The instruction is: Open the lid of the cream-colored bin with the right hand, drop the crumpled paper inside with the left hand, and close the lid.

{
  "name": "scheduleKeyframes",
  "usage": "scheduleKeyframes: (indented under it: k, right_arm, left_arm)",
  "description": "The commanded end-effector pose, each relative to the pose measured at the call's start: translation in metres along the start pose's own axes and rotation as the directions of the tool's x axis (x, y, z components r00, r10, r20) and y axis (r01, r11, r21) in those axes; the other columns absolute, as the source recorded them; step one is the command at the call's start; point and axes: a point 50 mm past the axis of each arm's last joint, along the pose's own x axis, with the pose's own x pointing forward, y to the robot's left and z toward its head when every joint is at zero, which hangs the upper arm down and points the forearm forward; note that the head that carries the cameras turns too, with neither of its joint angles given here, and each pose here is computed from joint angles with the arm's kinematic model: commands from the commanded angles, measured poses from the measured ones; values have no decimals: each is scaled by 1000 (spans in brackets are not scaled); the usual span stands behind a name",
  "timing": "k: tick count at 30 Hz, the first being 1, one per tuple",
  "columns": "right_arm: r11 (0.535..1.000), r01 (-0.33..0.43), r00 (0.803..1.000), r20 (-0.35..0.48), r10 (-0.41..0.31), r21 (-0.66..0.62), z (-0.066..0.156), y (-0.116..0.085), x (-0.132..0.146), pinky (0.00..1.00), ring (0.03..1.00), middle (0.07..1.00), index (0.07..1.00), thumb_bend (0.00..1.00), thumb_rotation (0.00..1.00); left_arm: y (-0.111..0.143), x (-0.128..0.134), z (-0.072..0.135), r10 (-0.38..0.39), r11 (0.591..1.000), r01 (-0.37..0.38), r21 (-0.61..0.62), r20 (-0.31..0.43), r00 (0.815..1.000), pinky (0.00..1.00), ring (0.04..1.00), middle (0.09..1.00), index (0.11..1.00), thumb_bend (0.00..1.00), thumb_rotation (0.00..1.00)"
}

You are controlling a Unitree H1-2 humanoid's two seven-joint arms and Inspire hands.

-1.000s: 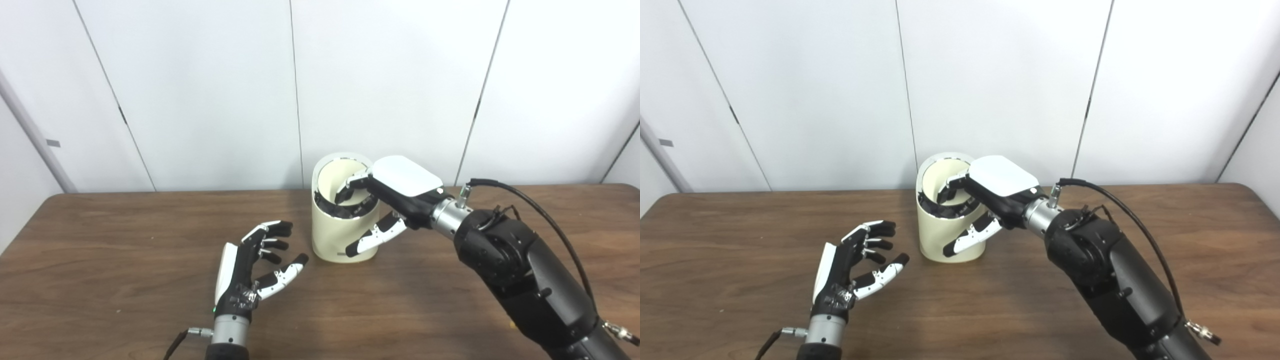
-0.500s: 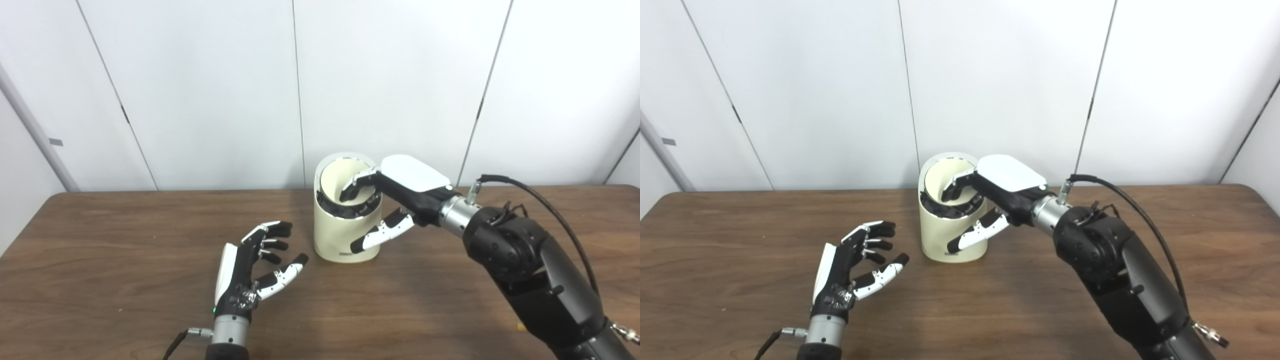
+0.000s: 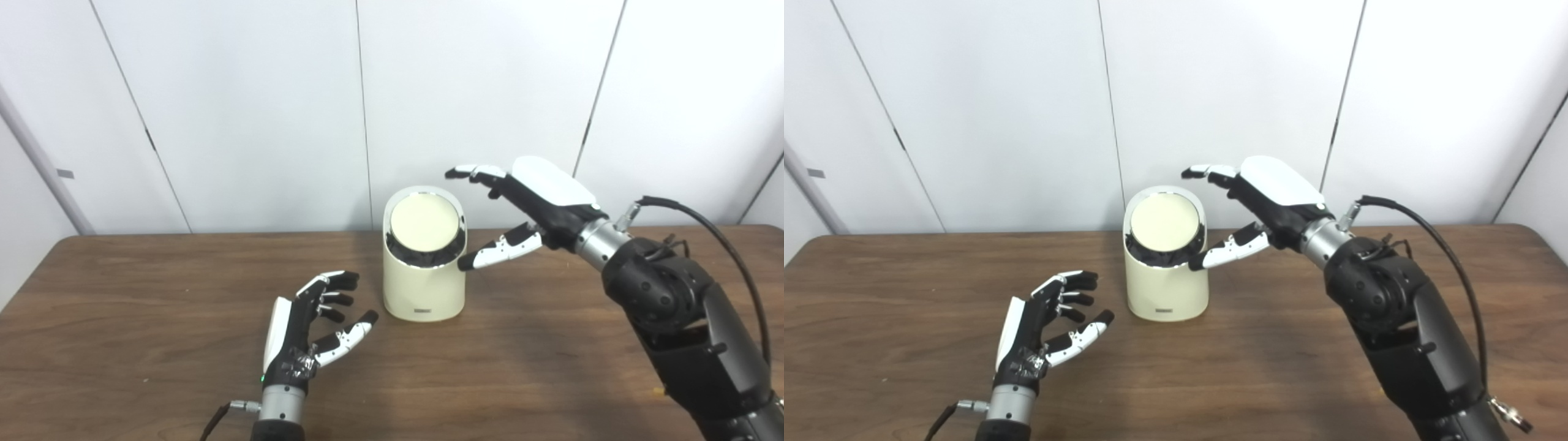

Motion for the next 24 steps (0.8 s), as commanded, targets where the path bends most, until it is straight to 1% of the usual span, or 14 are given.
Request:
scheduleKeyframes:
  k: [1,4,7,10,14,17,19,21,24]
  right_arm:
    - [996,91,995,39,-90,-12,1,-19,-4,672,830,863,878,738,444]
    - [996,82,997,9,-82,25,-5,-15,-16,691,846,886,900,741,388]
    - [995,68,998,-22,-66,77,-12,-6,-29,658,835,906,907,776,314]
    - [991,70,997,-54,-64,118,-17,1,-41,660,841,912,901,801,298]
    - [968,135,986,-121,-111,213,-28,20,-62,645,823,911,897,828,256]
    - [956,164,981,-146,-131,243,-32,32,-74,663,820,900,905,799,285]
    - [942,184,975,-174,-138,281,-36,44,-82,682,819,902,904,790,307]
    - [930,206,967,-212,-144,306,-40,56,-88,701,824,899,904,782,275]
    - [912,233,954,-260,-148,338,-45,71,-97,661,815,888,904,779,260]
  left_arm:
    - [2,12,19,16,1000,-16,-2,78,997,531,644,709,702,636,143]
    - [2,12,20,14,1000,-14,1,84,996,533,644,709,700,637,145]
    - [2,13,21,12,1000,-12,-4,83,996,531,646,710,704,636,140]
    - [3,13,22,14,1000,-13,-6,86,996,537,647,711,713,636,139]
    - [5,13,22,15,1000,-15,-3,97,995,546,647,708,715,639,143]
    - [7,14,22,14,1000,-13,-5,98,995,548,645,707,716,644,145]
    - [7,15,22,15,1000,-15,-4,98,995,547,643,706,716,652,136]
    - [8,16,22,15,1000,-14,-6,100,995,554,641,704,716,664,123]
    - [8,16,21,13,1000,-12,-8,101,995,552,643,705,722,683,118]
